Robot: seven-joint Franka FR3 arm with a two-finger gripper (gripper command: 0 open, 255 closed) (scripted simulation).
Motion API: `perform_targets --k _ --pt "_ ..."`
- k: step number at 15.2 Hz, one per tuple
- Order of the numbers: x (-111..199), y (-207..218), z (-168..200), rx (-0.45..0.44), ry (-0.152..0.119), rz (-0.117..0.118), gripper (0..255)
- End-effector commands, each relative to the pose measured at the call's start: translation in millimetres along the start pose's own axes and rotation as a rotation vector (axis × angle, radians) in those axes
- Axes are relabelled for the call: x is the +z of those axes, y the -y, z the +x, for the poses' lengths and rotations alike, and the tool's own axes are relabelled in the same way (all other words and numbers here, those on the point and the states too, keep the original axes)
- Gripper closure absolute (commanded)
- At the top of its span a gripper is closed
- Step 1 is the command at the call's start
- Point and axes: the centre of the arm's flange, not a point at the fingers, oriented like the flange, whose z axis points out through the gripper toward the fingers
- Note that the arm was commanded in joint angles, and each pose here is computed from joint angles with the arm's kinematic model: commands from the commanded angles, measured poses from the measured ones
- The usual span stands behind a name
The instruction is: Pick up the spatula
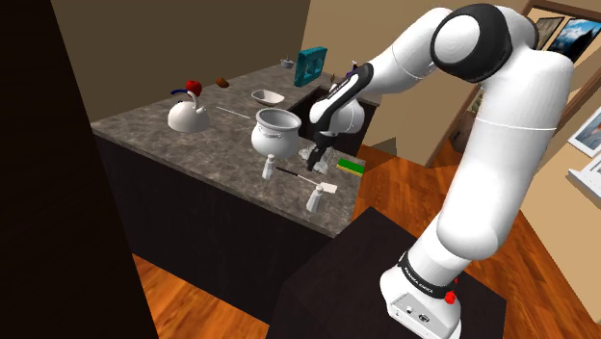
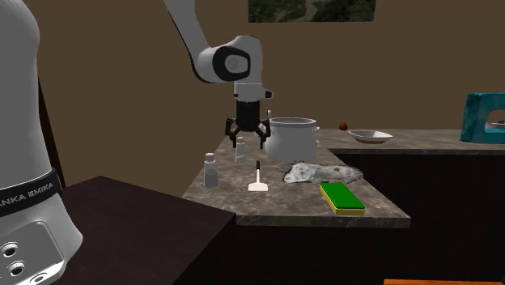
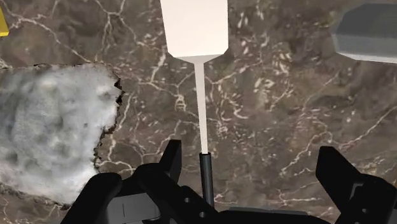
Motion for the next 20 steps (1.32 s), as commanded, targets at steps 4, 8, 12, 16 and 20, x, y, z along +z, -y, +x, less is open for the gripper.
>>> perform_targets --k 4,8,12,16,20 --pt "53.1 -30.8 22.6 -0.063 0.000 -0.012 0" --pt "72.3 -33.1 23.0 -0.067 0.000 -0.013 0" --pt "96.4 -33.5 21.4 -0.067 0.000 -0.013 0" --pt "96.1 -33.3 21.4 -0.067 0.000 -0.013 255" --pt "96.1 -33.2 21.4 -0.067 0.000 -0.013 255"
